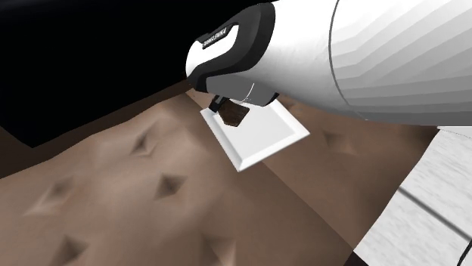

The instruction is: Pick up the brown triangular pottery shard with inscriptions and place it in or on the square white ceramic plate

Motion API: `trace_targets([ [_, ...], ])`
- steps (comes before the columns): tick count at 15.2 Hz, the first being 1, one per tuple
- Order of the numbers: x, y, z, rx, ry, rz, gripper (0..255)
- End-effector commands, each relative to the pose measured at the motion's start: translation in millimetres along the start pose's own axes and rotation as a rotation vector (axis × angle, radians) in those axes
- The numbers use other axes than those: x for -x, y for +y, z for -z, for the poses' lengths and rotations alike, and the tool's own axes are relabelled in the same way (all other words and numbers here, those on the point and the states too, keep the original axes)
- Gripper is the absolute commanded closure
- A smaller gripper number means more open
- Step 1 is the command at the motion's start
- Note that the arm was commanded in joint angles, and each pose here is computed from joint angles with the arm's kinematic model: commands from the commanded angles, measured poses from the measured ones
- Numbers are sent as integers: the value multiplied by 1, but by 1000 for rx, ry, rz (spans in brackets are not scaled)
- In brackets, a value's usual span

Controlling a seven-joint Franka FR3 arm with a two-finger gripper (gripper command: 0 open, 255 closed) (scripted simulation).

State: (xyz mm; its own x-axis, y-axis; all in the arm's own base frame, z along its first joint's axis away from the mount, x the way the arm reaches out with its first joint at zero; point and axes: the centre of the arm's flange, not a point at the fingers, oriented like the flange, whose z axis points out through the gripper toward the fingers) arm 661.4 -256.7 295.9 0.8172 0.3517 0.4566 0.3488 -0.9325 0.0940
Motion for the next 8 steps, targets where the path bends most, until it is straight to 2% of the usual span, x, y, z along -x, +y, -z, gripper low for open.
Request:
trace_targets([
  [1,-5,1,10,0,0,0,255],
  [8,-22,5,42,0,0,0,255],
])
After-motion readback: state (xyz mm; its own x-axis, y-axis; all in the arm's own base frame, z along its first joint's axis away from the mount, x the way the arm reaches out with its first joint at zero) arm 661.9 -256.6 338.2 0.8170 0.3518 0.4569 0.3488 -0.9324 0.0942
